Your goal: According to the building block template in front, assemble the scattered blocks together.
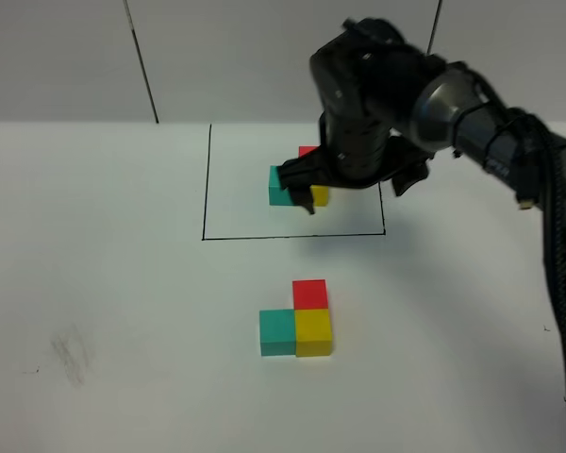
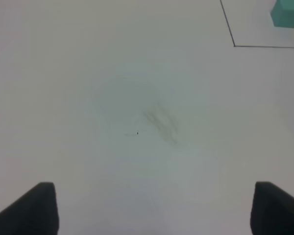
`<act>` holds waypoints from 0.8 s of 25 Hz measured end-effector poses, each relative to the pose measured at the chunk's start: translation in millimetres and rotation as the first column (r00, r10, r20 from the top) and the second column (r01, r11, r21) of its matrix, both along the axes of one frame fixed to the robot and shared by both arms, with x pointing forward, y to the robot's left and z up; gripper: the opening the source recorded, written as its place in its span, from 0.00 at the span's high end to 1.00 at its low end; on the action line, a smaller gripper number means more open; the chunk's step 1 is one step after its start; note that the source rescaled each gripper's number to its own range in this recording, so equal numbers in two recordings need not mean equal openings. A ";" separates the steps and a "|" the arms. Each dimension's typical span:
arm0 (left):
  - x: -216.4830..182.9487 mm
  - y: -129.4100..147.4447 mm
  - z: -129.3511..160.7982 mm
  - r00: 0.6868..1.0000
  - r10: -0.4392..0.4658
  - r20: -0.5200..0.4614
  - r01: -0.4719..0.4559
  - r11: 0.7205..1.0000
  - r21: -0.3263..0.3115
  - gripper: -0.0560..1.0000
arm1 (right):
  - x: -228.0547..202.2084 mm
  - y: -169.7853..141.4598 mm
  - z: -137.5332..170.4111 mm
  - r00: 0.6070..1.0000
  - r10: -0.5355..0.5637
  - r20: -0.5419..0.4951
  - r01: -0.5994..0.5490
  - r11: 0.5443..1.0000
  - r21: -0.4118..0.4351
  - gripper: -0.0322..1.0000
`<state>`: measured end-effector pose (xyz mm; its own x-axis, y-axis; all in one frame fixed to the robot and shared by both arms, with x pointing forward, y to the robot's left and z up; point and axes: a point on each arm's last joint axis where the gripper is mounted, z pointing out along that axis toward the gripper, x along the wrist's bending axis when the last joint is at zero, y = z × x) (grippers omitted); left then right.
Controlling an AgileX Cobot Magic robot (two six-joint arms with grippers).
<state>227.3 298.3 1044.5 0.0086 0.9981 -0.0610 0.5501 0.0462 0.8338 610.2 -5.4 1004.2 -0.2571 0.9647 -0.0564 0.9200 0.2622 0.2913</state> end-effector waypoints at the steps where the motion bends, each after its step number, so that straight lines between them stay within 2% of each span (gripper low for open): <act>1: 0.0 0.0 0.0 1.000 0.000 0.000 0.000 1.000 0.000 0.05 | 6.8 -12.2 9.1 1.000 0.005 0.016 -0.005 1.000 -0.001 0.04; 7: 0.0 0.0 0.0 1.000 0.000 0.000 0.000 1.000 0.000 0.05 | 38.0 -85.0 48.8 0.993 0.089 0.083 -0.085 0.995 -0.044 0.01; 15: 0.0 0.0 0.0 1.000 0.000 0.000 0.000 1.000 0.000 0.05 | 55.2 -200.8 104.4 0.982 0.052 0.182 -0.038 0.996 -0.083 0.01; 20: 0.0 0.0 0.0 1.000 0.000 0.000 0.000 1.000 0.000 0.05 | 41.7 -253.5 143.5 0.966 0.031 0.256 -0.014 0.998 -0.064 0.01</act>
